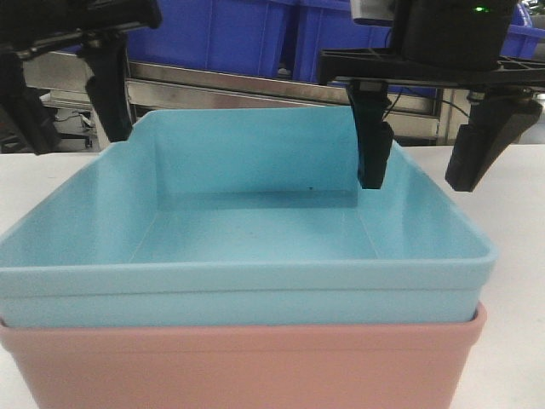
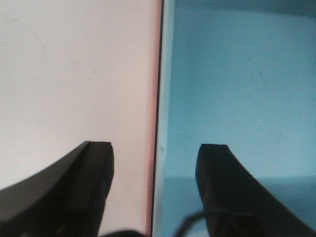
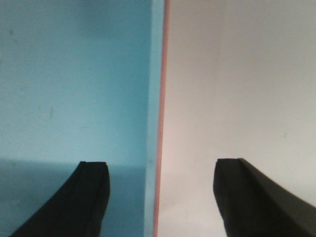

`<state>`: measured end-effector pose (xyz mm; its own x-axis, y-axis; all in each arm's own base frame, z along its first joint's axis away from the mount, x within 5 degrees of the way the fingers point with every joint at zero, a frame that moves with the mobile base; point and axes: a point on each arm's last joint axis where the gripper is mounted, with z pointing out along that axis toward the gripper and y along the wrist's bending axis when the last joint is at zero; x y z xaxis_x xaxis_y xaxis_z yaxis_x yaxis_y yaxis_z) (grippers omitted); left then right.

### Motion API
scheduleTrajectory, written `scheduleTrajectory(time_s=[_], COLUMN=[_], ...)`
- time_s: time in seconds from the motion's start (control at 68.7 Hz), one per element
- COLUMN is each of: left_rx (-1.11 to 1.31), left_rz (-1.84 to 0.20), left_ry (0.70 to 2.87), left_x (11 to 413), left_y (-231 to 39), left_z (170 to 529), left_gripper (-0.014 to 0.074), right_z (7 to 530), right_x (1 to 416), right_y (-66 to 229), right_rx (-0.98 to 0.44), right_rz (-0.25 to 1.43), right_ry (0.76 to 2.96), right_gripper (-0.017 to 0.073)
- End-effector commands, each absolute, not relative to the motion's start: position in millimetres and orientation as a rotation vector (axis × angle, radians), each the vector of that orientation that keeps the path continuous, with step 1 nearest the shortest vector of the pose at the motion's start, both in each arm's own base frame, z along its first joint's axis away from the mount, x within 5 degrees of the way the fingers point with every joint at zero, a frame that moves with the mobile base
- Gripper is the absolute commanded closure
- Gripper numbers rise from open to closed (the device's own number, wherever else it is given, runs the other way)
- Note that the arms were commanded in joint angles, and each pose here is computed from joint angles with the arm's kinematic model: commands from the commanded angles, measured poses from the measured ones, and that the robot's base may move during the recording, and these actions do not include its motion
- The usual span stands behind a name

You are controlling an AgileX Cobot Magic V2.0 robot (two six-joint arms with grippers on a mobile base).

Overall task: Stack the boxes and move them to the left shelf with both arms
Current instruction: 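Lower both grippers onto opposite walls of the stacked boxes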

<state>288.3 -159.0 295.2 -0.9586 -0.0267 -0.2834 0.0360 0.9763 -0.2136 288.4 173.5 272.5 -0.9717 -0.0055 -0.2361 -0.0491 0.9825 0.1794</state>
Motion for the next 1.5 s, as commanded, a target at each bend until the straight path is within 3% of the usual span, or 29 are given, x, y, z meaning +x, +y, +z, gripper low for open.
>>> scheduleTrajectory(time_s=[0.0, 0.568, 1.486], left_rx=[0.004, -0.016, 0.016], left_rz=[-0.343, -0.296, -0.213], left_ry=[2.797, 2.934, 3.003], left_x=[289, 305, 310], left_y=[-162, -173, -174], left_z=[311, 270, 248], left_gripper=[0.03, 0.03, 0.03], right_z=[295, 263, 255], right_x=[289, 304, 310], right_y=[172, 181, 185], right_rx=[-0.066, -0.061, -0.059], right_rz=[0.311, 0.274, 0.282], right_ry=[2.794, 2.854, 2.84], right_gripper=[0.0029, 0.0029, 0.0029])
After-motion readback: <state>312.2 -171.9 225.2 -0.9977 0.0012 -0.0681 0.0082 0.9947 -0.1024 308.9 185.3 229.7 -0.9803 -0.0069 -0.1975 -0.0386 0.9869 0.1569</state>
